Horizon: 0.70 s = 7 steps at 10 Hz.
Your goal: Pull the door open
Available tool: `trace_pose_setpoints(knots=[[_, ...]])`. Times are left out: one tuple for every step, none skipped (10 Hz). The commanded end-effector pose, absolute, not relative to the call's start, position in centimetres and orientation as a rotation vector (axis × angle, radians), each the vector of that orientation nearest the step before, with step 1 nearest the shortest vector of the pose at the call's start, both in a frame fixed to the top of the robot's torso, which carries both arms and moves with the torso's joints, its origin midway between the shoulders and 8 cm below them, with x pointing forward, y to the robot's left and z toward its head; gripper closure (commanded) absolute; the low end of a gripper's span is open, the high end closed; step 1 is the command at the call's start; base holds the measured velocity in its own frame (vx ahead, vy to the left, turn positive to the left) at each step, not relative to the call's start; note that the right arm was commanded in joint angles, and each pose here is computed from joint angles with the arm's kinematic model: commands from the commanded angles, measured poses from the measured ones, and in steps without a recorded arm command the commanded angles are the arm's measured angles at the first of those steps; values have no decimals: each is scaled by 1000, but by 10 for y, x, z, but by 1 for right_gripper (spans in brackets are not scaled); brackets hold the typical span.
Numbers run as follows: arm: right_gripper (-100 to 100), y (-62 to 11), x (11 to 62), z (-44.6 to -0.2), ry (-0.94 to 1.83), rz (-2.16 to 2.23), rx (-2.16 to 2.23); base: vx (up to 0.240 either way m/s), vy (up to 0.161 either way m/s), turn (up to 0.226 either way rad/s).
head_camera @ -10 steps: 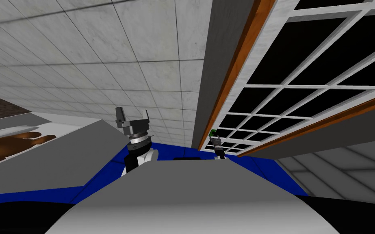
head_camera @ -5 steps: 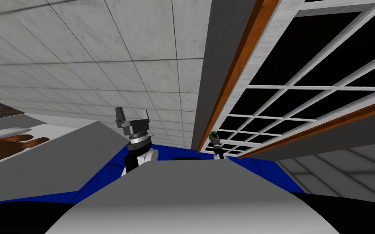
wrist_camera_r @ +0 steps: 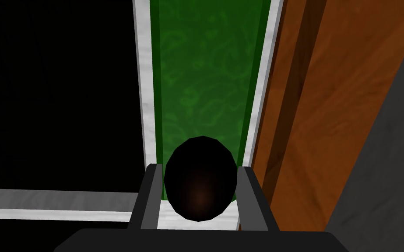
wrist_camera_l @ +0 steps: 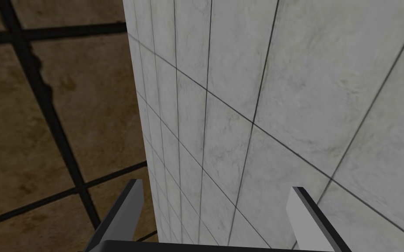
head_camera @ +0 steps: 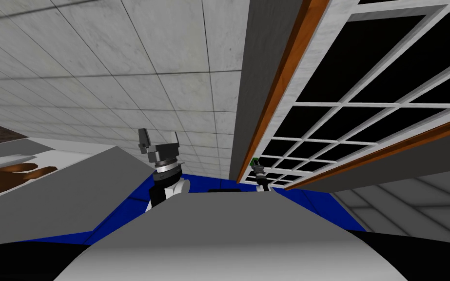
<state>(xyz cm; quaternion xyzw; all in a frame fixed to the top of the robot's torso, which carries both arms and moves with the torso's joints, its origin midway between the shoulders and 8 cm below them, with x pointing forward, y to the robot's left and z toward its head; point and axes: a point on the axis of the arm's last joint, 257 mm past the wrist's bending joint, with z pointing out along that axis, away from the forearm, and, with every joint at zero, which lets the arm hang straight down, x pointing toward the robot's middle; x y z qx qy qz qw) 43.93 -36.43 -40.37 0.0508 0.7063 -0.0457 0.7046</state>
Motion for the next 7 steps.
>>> trace_pose_setpoints(knots=[[100,-362,439,-405,1574,-97,113,0,0,0],[100,-362,439,-405,1574,-97,113,0,0,0],[100,-362,439,-405,1574,-97,113,0,0,0],[100,-365,440,-403,1565,-72,143,-13,4,5],[100,-365,440,-402,1563,-59,155,-21,2,8],[100,-365,440,-402,1560,-46,168,-17,2,9],[100,-365,441,-401,1556,-25,188,-18,4,12]])
